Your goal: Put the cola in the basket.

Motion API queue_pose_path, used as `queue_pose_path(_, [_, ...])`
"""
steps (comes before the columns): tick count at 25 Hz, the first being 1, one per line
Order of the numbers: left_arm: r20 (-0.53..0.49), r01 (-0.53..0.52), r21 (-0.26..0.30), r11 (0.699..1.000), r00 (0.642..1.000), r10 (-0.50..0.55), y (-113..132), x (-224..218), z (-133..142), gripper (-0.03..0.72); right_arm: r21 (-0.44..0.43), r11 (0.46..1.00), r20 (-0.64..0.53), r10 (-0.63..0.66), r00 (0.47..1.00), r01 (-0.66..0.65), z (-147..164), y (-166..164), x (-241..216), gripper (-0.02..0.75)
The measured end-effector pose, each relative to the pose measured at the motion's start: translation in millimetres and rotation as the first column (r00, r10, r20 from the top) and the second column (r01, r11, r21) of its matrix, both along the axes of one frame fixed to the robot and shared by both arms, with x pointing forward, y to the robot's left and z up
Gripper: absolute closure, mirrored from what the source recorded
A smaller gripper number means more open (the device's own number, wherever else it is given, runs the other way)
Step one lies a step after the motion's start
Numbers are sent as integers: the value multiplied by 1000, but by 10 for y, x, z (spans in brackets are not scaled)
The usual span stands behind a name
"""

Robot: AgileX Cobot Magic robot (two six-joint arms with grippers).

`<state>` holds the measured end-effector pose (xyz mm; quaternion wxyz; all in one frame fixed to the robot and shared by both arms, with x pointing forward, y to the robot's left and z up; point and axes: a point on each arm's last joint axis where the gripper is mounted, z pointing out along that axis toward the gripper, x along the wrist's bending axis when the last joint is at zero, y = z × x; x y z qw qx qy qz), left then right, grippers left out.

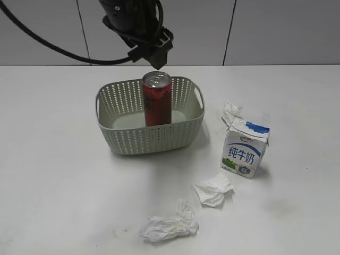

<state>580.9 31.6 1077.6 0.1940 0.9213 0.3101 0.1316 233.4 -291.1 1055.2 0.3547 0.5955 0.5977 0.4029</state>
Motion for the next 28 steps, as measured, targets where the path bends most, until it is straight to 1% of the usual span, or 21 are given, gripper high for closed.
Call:
queue_pose_path(2, [-2, -2, 3, 1000, 1000, 2, 61, -68, 129, 90, 0, 1000, 0, 0, 1000, 0, 0, 0, 0, 167])
queue_pose_path(5, [-47, -20, 24, 1000, 999, 21, 199, -134, 242, 99, -1, 1000, 0, 0, 1000, 0, 0, 0, 0, 167])
queue_pose_path(6, [-59, -34, 22, 999, 998, 36, 262, -126, 270, 100, -1, 1000, 0, 0, 1000, 0, 0, 0, 0, 167])
queue_pose_path(9, [-78, -117, -24, 993, 990, 115, 520, -70, 389, 102, -1, 1000, 0, 0, 1000, 0, 0, 0, 0, 167])
queue_pose_path(12, [-108, -200, -63, 978, 975, 193, 831, -60, 463, 104, 0, 1000, 0, 0, 1000, 0, 0, 0, 0, 167])
queue_pose_path(16, [-169, -318, -79, 945, 938, 302, 1308, -155, 448, 104, 0, 1000, 0, 0, 1000, 0, 0, 0, 0, 167])
queue_pose_path(21, [-236, -472, -32, 881, 860, 452, 1945, -471, 293, 125, 0, 1000, 0, 0, 1000, 0, 0, 0, 0, 167])
queue_pose_path(25, [-244, -557, -25, 830, 809, 535, 2290, -928, 228, 141, 0, 1000, 0, 0, 1000, 0, 0, 0, 0, 167])
queue_pose_path(28, [-227, -600, -41, 799, 784, 577, 2437, -1274, 150, 145, -1, 1000, 0, 0, 1000, 0, 0, 0, 0, 167])
